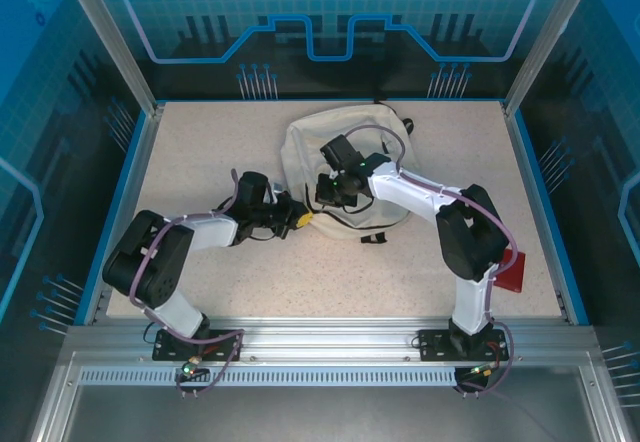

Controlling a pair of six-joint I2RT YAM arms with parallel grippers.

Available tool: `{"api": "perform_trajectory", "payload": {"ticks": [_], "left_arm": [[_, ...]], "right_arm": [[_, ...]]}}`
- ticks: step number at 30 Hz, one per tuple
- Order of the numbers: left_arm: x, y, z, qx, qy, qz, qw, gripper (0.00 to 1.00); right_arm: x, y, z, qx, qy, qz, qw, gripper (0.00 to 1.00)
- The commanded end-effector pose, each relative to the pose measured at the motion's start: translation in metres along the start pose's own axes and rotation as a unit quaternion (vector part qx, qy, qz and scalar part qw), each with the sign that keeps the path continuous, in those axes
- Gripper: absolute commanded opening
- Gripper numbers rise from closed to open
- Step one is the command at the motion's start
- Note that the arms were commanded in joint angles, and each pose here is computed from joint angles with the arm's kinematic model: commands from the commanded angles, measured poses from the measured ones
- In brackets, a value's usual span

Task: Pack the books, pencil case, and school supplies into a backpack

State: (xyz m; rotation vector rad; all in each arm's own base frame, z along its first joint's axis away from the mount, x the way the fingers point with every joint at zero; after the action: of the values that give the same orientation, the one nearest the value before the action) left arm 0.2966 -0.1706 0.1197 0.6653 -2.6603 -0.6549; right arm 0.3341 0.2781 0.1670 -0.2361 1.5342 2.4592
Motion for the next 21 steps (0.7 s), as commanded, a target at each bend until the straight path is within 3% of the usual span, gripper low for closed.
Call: {"api": "perform_trajectory", "payload": {"ticks": [1,9,15,21], "left_arm": [[0.016,0.006,0.014,-0.046,-0.054,0.055,0.996,0.00],[0.007,0.018,0.000,-0.058,-0.094,0.040,0.993,0.00],[-0.005,0.016,-0.025,-0.032,-0.083,0.002,0.996,0.40],[-0.023,0.006,-0.018,-0.068,-0.052,-0.039,0.996,0.48]], "right_arm": [[-0.019,0.005,-0.002,0.012,-0.008,-0.028,0.999,0.00],[-0.013,0.010,0.004,-0.010,0.022,-0.012,1.000,0.00],[0.004,0.012,0.011,-0.057,0.026,0.019,0.998,0.00],[0.009,0.013,0.010,-0.062,0.014,0.019,0.998,0.00]]}}
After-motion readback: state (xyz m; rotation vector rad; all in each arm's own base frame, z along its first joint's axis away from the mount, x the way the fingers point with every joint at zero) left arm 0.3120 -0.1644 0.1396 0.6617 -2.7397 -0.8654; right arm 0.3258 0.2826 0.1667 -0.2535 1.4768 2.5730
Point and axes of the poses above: each hand's point on the last joint's axis, 136 mm out from that joint toward the fingers, its own y axis back along the fingers, its own z axis along the line the jaws close on, x = y × z, the point moved 8 cm from there along y, back along the fingers
